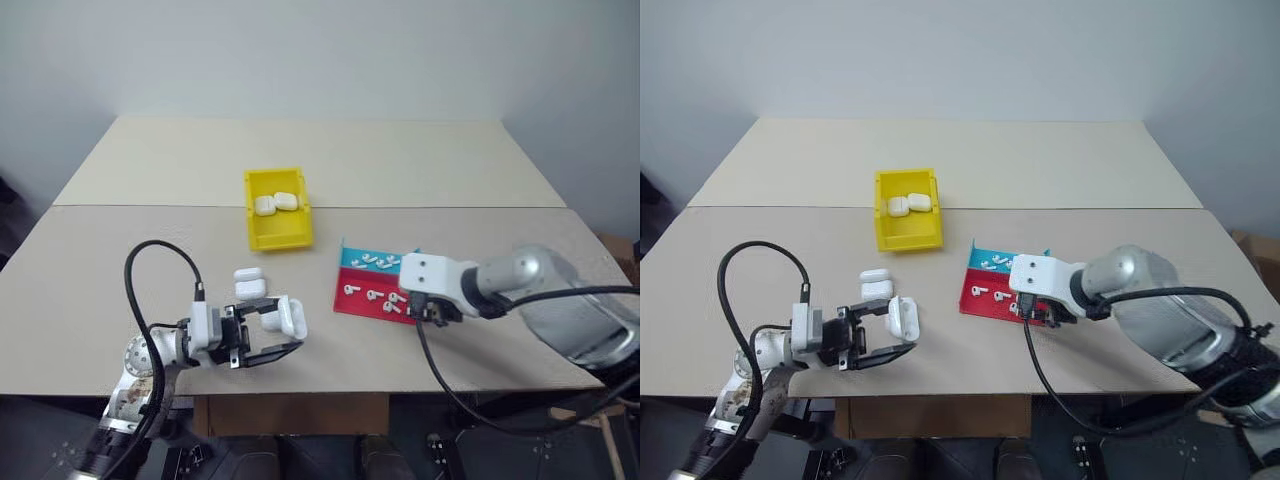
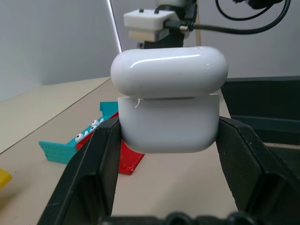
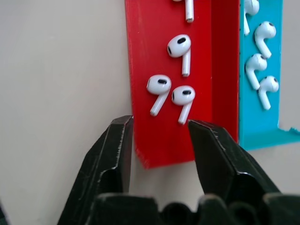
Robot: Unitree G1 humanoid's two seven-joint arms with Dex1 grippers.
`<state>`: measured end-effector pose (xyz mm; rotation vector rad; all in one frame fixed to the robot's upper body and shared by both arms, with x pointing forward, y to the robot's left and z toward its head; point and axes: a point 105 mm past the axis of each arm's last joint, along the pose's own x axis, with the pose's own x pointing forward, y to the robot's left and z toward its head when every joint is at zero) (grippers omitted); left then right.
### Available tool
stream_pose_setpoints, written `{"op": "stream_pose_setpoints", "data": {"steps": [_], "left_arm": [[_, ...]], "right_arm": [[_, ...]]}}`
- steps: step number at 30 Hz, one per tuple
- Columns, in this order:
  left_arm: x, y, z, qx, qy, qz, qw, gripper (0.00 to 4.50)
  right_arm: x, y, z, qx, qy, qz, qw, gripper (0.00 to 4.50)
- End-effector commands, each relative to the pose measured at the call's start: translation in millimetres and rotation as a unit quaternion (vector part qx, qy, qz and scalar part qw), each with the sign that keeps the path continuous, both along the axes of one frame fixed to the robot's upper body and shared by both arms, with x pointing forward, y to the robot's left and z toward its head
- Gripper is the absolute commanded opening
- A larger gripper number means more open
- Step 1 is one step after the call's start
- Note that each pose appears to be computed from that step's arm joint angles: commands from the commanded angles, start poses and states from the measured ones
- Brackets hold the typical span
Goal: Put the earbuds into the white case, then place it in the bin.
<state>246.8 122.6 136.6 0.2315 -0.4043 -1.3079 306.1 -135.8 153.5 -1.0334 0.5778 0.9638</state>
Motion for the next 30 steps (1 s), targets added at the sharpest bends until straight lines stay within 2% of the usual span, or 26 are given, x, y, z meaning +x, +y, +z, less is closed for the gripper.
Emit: {"op": "stream_pose_setpoints", "data": {"steps": [1, 13, 30], "left_arm": [[-5.2, -0.2, 10.8, -0.013, -0.039, -0.007, 0.999, 2.78], [-11.9, -4.2, 13.9, -0.011, -0.074, 0.003, 0.997, 2.78], [-12.1, -2.5, 13.3, 0.003, -0.045, 0.03, 0.999, 2.78]], "right_arm": [[11.2, 4.9, 7.2, -0.014, -0.018, 0.014, 1.0, 2.43], [26.4, 27.6, 2.2, 0.035, 0.017, -0.01, 0.999, 2.43], [35.8, 22.0, -9.1, 0.04, 0.053, -0.056, 0.996, 2.43]]}}
